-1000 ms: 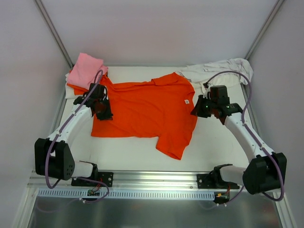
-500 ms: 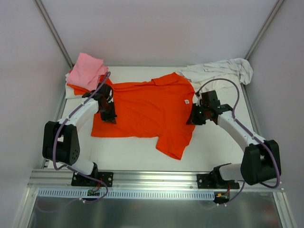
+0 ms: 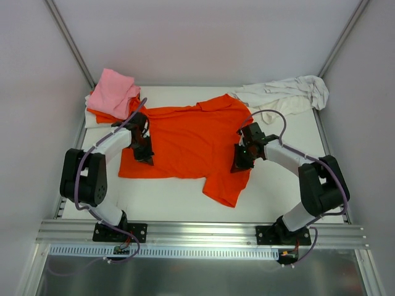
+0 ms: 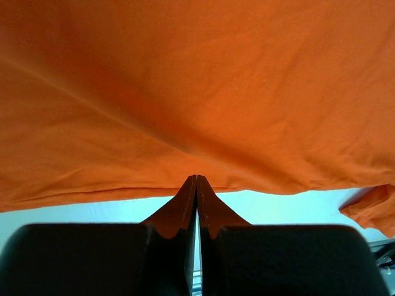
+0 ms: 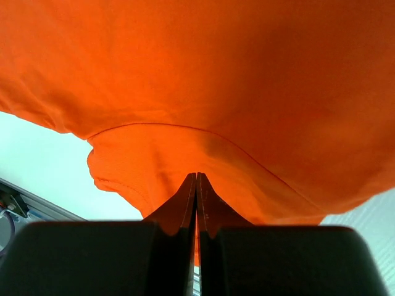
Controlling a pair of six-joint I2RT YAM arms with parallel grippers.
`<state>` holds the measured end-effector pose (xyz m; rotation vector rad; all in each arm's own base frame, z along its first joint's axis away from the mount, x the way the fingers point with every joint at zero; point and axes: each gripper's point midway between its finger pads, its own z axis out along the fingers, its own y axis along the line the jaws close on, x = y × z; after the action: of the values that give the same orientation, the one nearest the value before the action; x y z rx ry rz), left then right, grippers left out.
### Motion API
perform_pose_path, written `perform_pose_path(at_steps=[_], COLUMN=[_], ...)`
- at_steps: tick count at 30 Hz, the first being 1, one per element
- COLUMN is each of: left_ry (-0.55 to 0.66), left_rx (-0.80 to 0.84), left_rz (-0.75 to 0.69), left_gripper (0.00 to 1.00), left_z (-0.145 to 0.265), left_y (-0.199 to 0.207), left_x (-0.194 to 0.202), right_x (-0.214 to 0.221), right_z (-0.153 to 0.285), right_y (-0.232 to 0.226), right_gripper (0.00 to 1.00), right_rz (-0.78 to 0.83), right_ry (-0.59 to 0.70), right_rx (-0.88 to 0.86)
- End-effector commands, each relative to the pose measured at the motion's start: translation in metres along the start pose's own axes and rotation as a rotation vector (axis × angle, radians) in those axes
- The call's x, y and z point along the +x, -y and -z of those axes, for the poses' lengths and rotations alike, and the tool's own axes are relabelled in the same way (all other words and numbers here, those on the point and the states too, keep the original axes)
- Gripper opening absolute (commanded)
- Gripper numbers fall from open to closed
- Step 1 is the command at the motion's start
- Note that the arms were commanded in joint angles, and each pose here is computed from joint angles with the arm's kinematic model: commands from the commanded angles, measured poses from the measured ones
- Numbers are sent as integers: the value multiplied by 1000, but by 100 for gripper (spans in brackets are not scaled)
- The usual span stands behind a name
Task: Fold and stack the t-shirts
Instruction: Flatten out the tshirt
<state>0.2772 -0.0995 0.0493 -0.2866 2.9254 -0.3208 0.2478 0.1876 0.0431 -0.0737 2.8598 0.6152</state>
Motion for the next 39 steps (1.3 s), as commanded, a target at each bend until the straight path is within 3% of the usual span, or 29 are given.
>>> perform_pose_path(at_steps=[1, 11, 23, 39], left_ry=[-35, -117, -192, -214], left_rx=[7, -80, -172, -177], left_rz=[11, 30, 3, -74], left_gripper=[0, 0, 0, 0], left_z=[-9, -32, -28, -9], left_y=[2, -12, -20, -14], left_x=[11, 17, 32, 80], right_x=[-13, 1, 33, 113], right_z=[-1, -22, -22, 33], right_y=[-12, -5, 4, 43], right_gripper=[0, 0, 0, 0], right_rz=[5, -21, -55, -71], right_ry=[30, -35, -66, -9], right_rx=[-25, -4, 9, 75])
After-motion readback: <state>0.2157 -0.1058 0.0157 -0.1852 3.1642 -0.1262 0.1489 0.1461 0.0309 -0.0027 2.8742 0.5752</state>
